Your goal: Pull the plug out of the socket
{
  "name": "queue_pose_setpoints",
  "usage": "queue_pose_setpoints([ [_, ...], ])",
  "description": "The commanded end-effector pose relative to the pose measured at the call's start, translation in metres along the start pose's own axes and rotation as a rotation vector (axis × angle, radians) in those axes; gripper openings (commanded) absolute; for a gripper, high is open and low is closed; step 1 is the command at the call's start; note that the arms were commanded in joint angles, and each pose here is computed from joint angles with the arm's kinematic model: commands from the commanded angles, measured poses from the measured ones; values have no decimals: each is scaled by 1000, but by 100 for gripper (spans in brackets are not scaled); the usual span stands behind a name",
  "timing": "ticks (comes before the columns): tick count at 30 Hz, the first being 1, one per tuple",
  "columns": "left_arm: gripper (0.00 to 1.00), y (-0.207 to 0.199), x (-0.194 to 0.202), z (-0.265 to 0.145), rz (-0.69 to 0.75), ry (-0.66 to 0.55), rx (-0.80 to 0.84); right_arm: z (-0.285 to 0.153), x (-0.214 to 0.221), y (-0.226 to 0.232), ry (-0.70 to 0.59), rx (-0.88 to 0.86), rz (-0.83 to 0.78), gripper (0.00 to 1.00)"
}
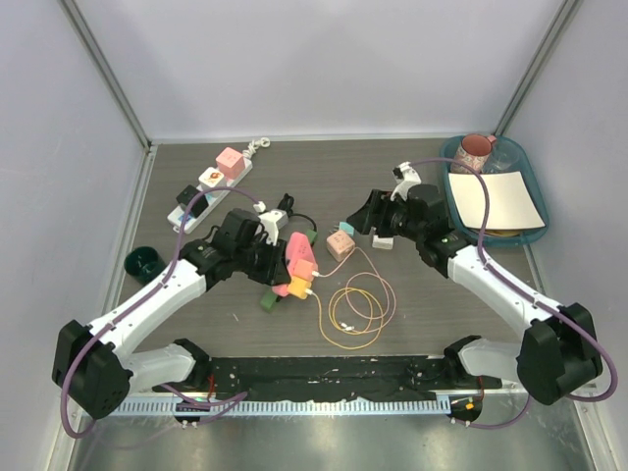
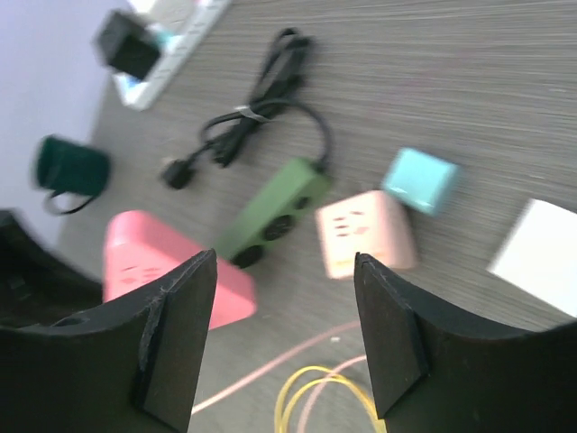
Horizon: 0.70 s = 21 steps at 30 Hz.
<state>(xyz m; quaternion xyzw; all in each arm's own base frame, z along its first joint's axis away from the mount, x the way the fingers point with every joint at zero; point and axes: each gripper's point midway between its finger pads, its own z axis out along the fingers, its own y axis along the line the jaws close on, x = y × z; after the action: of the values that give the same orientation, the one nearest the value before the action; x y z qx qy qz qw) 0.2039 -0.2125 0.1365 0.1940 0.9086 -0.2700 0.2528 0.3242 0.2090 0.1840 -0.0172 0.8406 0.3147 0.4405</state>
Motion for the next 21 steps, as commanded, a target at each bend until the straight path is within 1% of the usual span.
queue_pose_setpoints([
  [1,0,-15,-19,-9,45,-73,70,-17,-8,76,66,-357,27,67],
  [3,0,-17,-18,-9,46,-73,79,-16,-2,94,94,-418,42,66],
  [6,0,-17,-18,-9,47,-75,83,-13,13,114,144,-451,25,66],
  [11,0,-19,-17,-9,48,-75,91,-7,34,128,211,-478,20,66],
  [12,0,-18,-18,-9,45,-76,87,-7,39,133,229,-486,-1,66],
  [14,0,-18,-17,-9,46,-74,89,-3,54,126,289,-452,-5,66],
  [16,0,-18,-18,-9,46,-76,88,0,61,122,303,-436,-9,68],
  [17,0,-19,-18,-9,47,-78,88,-1,69,116,334,-411,3,69],
  [21,0,-16,-20,-10,44,-91,73,-1,86,118,407,-431,59,69],
])
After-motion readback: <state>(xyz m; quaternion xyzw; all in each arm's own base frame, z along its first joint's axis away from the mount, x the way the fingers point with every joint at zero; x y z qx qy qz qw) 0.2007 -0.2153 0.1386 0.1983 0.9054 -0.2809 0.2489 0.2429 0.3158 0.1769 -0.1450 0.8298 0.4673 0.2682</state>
